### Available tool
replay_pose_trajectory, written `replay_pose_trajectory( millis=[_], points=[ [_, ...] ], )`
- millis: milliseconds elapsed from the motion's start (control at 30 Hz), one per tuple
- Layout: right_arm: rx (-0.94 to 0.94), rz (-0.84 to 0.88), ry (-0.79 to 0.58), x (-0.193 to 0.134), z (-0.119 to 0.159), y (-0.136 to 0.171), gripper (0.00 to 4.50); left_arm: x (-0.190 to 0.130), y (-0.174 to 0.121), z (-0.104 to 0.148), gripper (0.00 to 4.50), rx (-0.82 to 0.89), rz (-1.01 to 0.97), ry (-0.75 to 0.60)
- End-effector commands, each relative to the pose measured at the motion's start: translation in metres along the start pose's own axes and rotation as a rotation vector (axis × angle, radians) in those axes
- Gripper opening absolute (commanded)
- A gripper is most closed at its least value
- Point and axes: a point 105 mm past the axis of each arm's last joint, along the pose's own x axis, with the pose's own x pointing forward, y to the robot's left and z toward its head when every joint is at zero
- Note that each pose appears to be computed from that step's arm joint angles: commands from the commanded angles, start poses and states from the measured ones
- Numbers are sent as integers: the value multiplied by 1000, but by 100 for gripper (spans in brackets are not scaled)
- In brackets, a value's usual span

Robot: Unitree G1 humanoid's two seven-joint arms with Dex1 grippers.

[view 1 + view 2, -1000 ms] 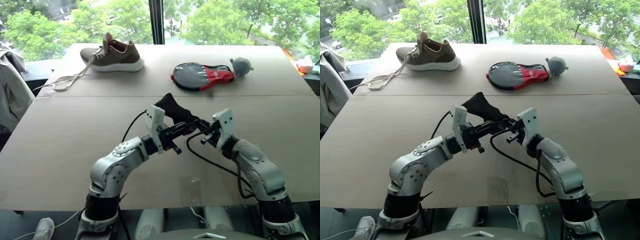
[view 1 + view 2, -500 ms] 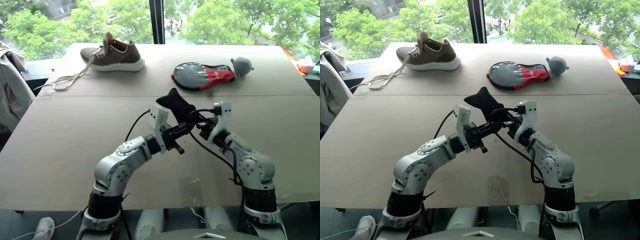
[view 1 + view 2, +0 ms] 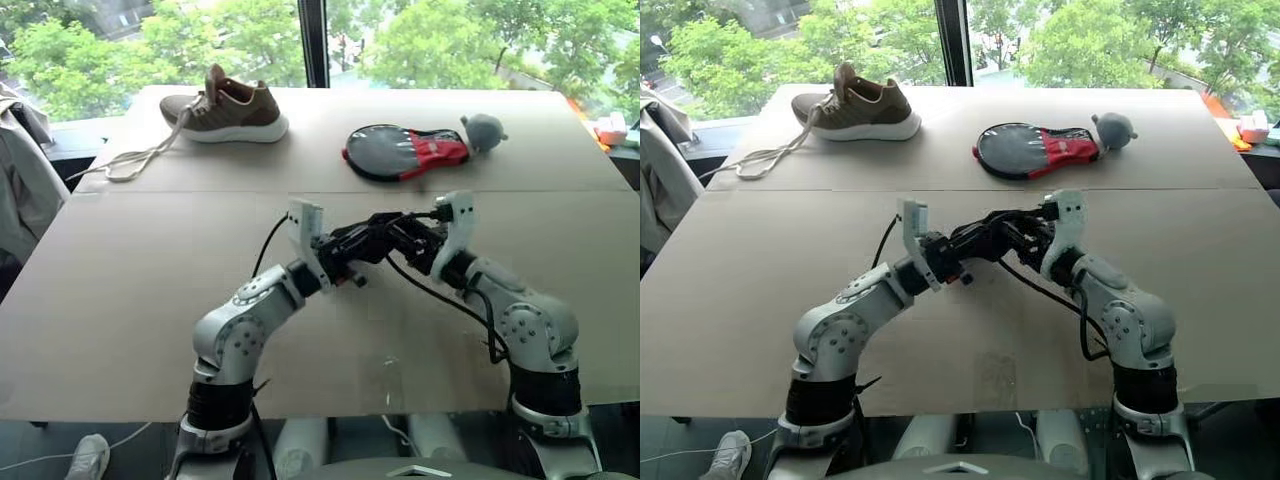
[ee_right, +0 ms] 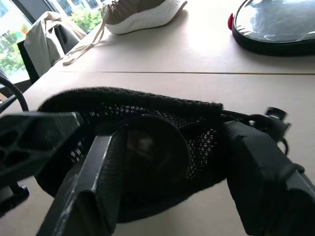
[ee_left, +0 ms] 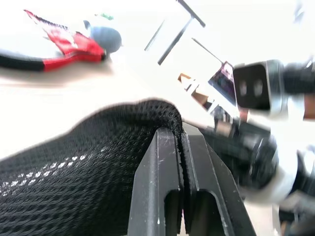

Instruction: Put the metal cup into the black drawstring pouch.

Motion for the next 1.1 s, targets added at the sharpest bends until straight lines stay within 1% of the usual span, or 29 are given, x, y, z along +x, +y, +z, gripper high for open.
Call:
replay_pose_trajectory(
  millis=[33,100,167,233,300,367,567,633,700,767,867,1100],
  points=[
    [-195,91,-11,-16,12,7,304,-2,8,21,0,-17,37,-78],
    [-220,133,-32,-24,18,10,304,-4,12,23,0,-27,54,-85],
    [-297,207,-18,-35,20,14,304,-8,15,25,0,-33,61,-84],
    [-382,216,3,-40,19,11,304,-11,17,25,0,-37,62,-78],
    [-456,184,28,-35,11,1,304,-15,18,29,0,-59,54,-84],
    [-491,148,33,-24,4,-6,304,-18,19,33,0,-74,49,-93],
    [-557,-6,-29,17,-2,-29,304,-30,18,36,0,-69,1,-65],
    [-548,-37,-48,28,-1,-35,304,-33,18,35,0,-63,-10,-49],
    [-539,-33,-61,37,-3,-35,304,-36,17,34,0,-66,-14,-42],
    [-514,-16,-67,48,-8,-35,304,-39,18,31,0,-67,-12,-33],
    [-440,48,-87,61,-15,-25,304,-42,21,29,0,-70,1,-31],
    [-317,29,-196,74,-2,-20,304,-47,20,23,0,-77,13,-28]
  ],
)
